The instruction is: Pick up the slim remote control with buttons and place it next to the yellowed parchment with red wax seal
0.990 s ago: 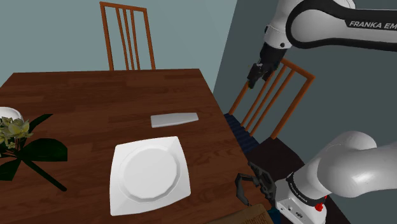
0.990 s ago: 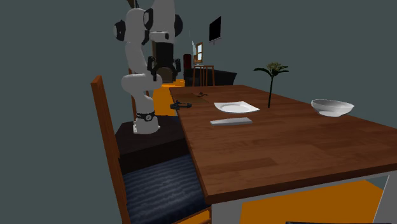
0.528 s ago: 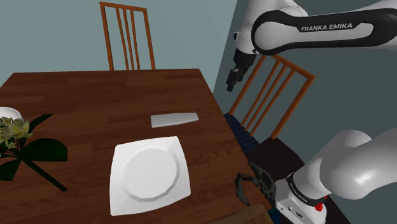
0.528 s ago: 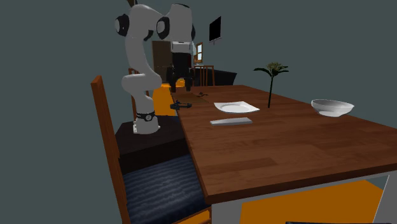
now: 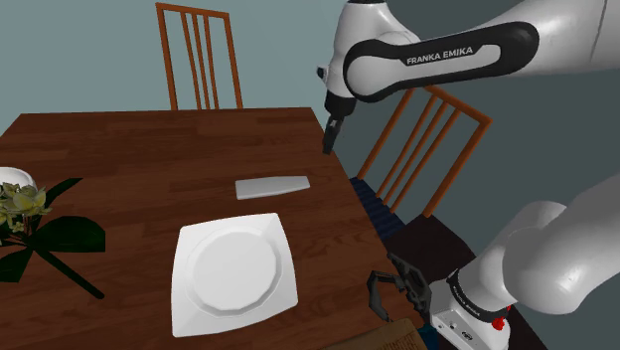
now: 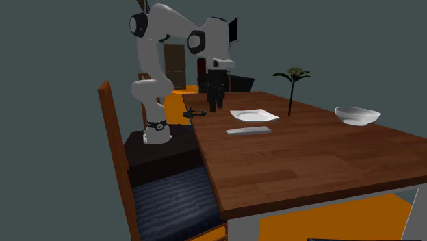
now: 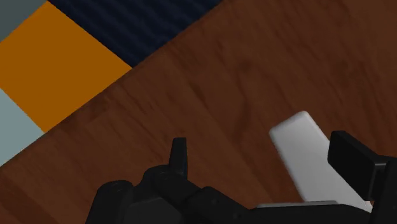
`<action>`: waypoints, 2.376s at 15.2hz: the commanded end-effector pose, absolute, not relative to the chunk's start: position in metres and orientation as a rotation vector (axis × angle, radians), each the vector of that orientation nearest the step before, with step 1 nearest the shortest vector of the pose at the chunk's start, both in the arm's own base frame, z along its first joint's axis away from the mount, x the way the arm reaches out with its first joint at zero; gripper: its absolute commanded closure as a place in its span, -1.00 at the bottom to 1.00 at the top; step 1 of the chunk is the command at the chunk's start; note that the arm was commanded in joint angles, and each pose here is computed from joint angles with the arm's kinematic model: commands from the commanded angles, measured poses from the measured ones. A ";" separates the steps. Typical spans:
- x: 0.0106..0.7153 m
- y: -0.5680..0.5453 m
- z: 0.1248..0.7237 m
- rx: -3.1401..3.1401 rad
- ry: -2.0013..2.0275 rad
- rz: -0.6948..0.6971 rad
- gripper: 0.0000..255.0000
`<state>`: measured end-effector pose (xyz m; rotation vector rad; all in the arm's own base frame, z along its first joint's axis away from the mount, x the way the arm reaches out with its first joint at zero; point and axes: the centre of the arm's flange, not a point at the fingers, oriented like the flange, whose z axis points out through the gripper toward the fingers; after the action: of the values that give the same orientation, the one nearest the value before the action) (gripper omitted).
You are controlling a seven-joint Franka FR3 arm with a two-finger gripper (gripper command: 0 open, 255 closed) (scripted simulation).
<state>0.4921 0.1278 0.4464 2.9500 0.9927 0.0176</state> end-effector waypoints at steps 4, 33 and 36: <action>0.513 0.184 0.416 2.842 1.306 0.013 -1.00; 0.522 0.282 0.327 2.587 1.802 0.003 1.00; 0.522 0.282 0.327 2.587 1.802 0.003 1.00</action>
<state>0.5221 0.2819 0.3275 2.5866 1.8022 0.0029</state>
